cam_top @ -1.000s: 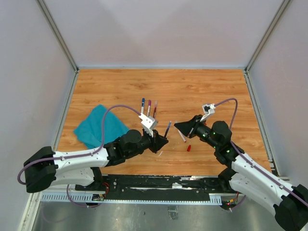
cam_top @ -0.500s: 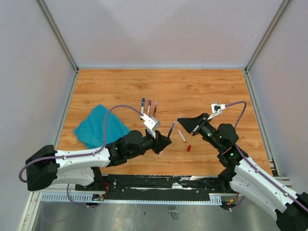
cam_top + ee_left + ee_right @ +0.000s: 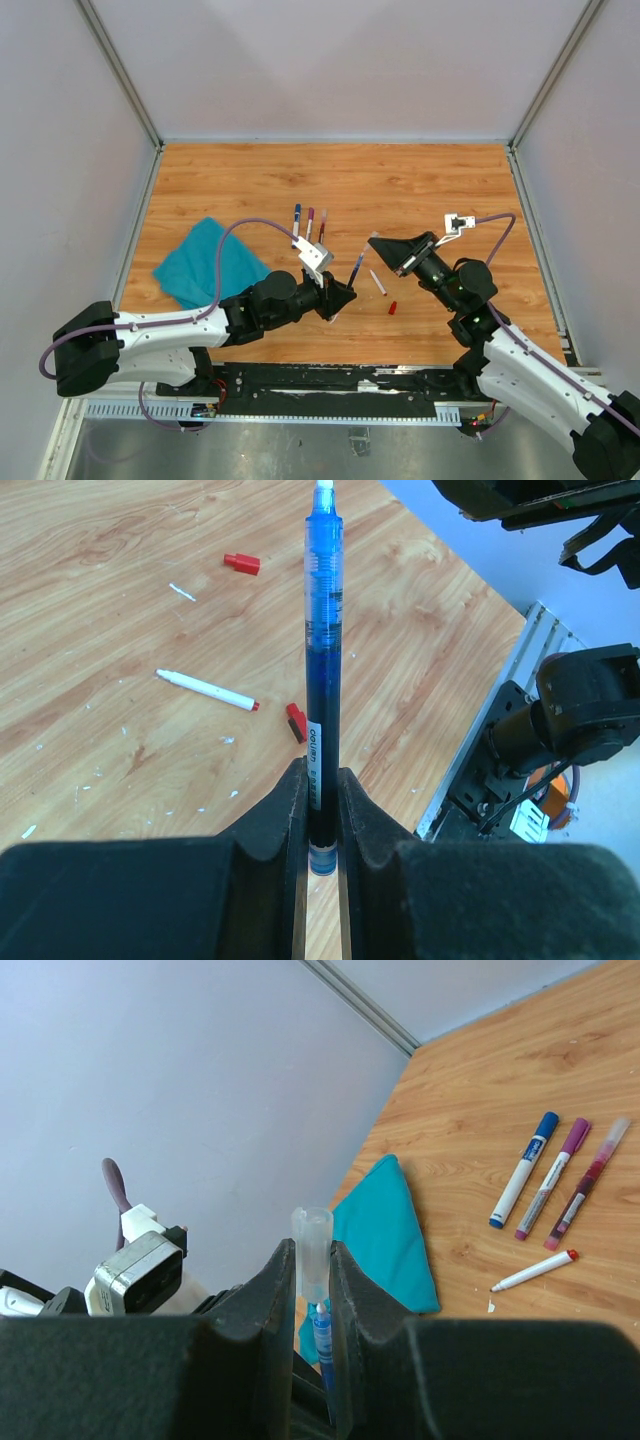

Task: Insert the pens into the pen caps
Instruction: Insert the pen cap onto the pen.

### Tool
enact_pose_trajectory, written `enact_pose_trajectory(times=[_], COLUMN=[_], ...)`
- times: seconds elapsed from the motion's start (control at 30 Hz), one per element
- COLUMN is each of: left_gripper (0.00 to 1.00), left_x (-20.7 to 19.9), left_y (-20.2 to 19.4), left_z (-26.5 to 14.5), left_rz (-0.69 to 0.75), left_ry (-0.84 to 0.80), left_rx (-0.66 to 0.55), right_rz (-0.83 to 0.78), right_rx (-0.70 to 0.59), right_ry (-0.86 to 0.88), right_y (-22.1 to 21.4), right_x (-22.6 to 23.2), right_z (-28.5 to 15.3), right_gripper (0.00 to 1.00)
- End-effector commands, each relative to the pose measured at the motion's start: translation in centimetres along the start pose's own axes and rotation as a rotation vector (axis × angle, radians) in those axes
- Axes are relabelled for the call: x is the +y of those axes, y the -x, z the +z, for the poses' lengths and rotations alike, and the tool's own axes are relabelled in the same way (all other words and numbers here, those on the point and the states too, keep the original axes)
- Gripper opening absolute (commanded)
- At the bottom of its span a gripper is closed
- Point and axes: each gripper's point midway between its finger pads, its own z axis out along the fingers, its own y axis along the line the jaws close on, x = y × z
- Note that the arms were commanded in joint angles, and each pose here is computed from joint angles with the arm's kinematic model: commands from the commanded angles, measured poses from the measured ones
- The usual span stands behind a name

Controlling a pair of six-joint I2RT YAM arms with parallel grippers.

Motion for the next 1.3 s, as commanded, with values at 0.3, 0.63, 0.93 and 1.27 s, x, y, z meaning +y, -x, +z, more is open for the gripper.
enact_pose_trajectory(times=[0.3, 0.63, 0.93, 1.27], left_gripper=[0.0, 0.01, 0.0, 0.01], left_x=[-1.4, -1.3, -1.2, -1.1], left_y=[1.8, 1.9, 1.9, 2.5], left_z=[0.0, -0.1, -0.2, -0.3], left_rz=[0.016, 0.017, 0.013, -0.002], left_ry=[-0.04, -0.035, -0.025, -0.015], left_rx=[-0.053, -0.056, -0.06, -0.083], right_rz=[-0.022, -0.036, -0.068, -0.11], right_rx=[0.012, 0.076, 0.121, 0.163], right_ry=[0.041, 0.04, 0.075, 0.077], right_y=[0.2, -0.8, -1.6, -2.4], right_x=[0.7, 0.7, 1.1, 0.7], right_z=[0.1, 0.7, 0.4, -0.2], right_gripper=[0.01, 0.01, 0.01, 0.03])
